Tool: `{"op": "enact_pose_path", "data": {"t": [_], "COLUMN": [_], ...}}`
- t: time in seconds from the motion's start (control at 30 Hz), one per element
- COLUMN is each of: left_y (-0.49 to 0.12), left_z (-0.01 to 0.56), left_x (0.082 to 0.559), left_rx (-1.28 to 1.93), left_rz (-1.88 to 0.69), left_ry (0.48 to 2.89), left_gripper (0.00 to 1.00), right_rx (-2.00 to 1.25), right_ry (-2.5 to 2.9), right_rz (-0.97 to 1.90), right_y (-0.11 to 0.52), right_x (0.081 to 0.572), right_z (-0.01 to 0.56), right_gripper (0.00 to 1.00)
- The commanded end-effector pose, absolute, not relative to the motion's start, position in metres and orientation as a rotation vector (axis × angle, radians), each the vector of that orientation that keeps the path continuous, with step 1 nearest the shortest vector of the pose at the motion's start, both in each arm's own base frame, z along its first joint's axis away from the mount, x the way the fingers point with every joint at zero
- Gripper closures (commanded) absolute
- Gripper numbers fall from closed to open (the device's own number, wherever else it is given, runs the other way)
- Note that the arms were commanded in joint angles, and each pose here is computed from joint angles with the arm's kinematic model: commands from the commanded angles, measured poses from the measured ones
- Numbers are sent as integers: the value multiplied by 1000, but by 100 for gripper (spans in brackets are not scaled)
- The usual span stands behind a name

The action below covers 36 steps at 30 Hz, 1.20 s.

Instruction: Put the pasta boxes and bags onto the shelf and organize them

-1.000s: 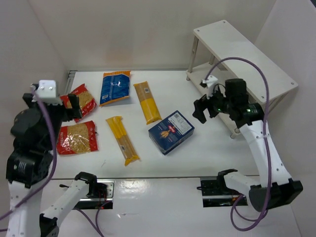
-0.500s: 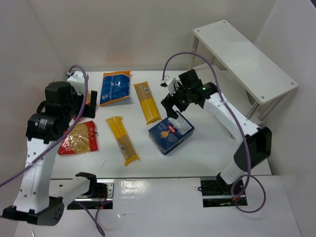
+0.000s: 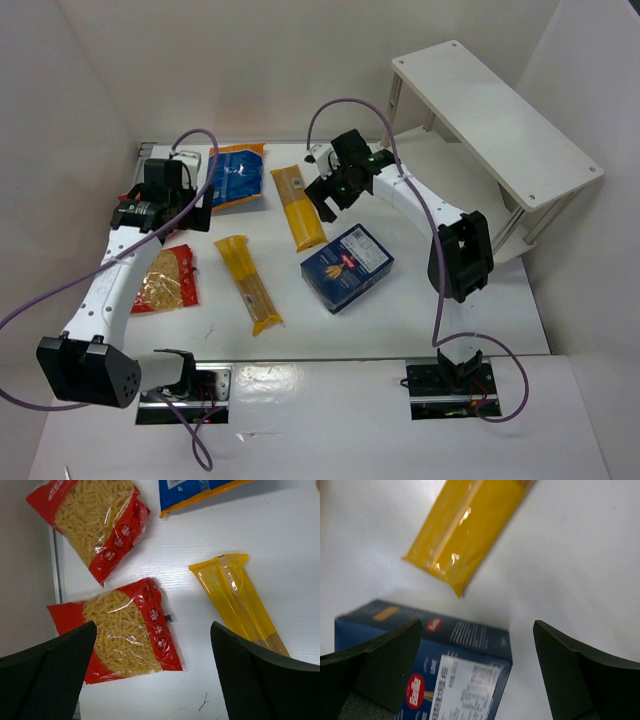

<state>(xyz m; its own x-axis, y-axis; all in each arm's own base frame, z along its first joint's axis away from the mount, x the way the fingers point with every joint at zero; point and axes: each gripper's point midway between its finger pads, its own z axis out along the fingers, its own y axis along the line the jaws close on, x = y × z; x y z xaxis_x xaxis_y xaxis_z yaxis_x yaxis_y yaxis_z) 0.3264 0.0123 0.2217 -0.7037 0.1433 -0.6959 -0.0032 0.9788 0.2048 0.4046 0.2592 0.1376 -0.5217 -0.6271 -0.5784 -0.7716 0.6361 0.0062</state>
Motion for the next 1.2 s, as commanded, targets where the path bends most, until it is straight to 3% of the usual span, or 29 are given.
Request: {"op": "enact_pose_path", "data": {"t": [0.0, 0.4, 0.87, 1.17], "left_y": [30, 54, 63, 47], "left_z": [235, 209, 190, 178], "left_x": [336, 319, 309, 307], "left_rx": [-48, -138, -157, -57], "left_rz": [269, 135, 151, 48], "left_ry": [2273, 2300, 2328, 2376], "left_gripper": [0, 0, 0, 0], "right_rx": [-973, -775, -755, -792], "right_ry": [2125, 2220, 2344, 2356], "right_rz": [363, 394, 329, 373], "right_y": [303, 335, 331, 336], "right_x": [436, 447, 453, 446], "right_z": [182, 118, 57, 61], "right_gripper": [0, 0, 0, 0]}}
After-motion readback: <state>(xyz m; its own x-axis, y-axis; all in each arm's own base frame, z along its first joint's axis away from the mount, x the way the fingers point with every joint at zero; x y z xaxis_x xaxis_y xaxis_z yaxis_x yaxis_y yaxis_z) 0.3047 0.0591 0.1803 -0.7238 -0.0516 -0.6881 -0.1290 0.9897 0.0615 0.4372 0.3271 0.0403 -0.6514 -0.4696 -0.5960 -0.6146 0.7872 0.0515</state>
